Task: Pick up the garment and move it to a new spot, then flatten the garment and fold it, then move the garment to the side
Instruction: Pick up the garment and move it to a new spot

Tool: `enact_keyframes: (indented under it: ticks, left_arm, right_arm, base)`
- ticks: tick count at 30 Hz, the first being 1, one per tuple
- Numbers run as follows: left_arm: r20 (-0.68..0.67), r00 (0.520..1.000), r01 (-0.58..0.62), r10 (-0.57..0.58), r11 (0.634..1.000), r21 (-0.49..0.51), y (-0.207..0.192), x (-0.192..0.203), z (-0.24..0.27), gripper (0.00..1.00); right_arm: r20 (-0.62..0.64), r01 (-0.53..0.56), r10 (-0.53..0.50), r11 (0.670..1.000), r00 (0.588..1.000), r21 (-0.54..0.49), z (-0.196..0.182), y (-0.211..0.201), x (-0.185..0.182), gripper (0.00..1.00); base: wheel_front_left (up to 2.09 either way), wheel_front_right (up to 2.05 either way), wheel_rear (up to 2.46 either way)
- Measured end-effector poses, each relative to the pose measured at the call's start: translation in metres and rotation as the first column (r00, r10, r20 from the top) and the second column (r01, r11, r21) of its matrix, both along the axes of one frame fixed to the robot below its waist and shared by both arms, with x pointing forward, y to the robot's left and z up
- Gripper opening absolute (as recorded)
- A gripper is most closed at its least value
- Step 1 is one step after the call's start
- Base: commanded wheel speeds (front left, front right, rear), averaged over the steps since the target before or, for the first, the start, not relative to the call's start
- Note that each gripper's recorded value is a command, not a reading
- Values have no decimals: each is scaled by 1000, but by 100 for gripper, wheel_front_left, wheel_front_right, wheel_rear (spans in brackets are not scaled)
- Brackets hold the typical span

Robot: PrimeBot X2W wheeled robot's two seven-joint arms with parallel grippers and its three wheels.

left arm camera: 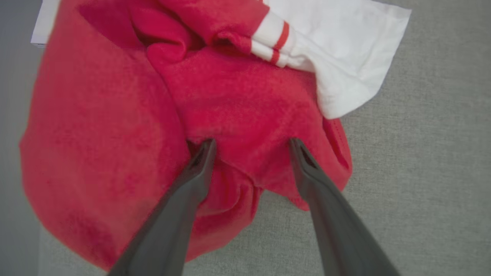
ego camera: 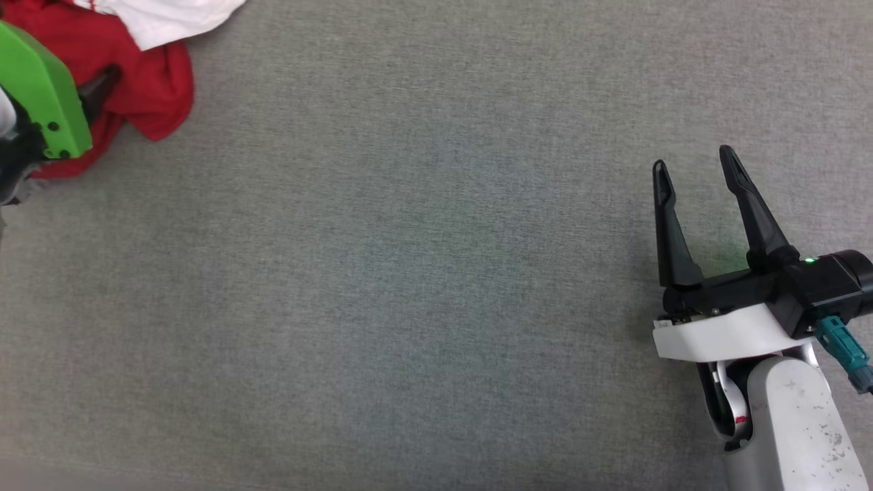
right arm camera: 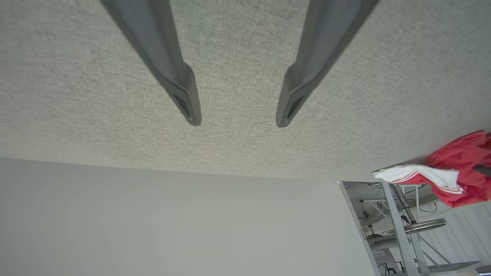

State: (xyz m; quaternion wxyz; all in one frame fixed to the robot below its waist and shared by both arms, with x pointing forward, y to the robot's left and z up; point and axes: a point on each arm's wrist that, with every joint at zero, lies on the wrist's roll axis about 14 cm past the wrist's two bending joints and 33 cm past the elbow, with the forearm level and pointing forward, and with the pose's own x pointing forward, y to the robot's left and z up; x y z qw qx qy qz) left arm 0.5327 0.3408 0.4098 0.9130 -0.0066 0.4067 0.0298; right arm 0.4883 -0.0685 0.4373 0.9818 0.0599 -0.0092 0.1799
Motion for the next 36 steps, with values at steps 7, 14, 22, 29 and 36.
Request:
enact_keyframes:
  ticks: [7, 14, 22, 29, 36]
  left_arm:
    - [-113, 994, 4, -6, 1000, -22, -8, 13, -40, 100]
    - [-231, 973, -4, -7, 999, -46, -11, 12, -56, 19]
    - [-75, 997, 9, -13, 999, -51, -16, 18, -40, 0]
    - [297, 954, 41, -41, 999, 6, -17, 37, 20, 0]
    - [536, 839, 46, -91, 994, 97, -8, 22, 80, 0]
  right_arm:
    - [-38, 40, -41, 999, 998, -25, -18, -18, 0, 100]
    - [-52, 51, -53, 998, 997, -38, -24, -24, -1, 100]
    - [-17, 42, -43, 998, 999, -40, -10, -20, -2, 100]
    - [9, 34, -34, 999, 999, -39, 8, -17, -9, 100]
    - [39, 60, -59, 998, 997, -34, 32, -26, -23, 100]
  base:
    - [0, 0, 0]
    - [0, 0, 0]
    - [0, 0, 0]
    - [0, 0, 0]
    - [0, 0, 0]
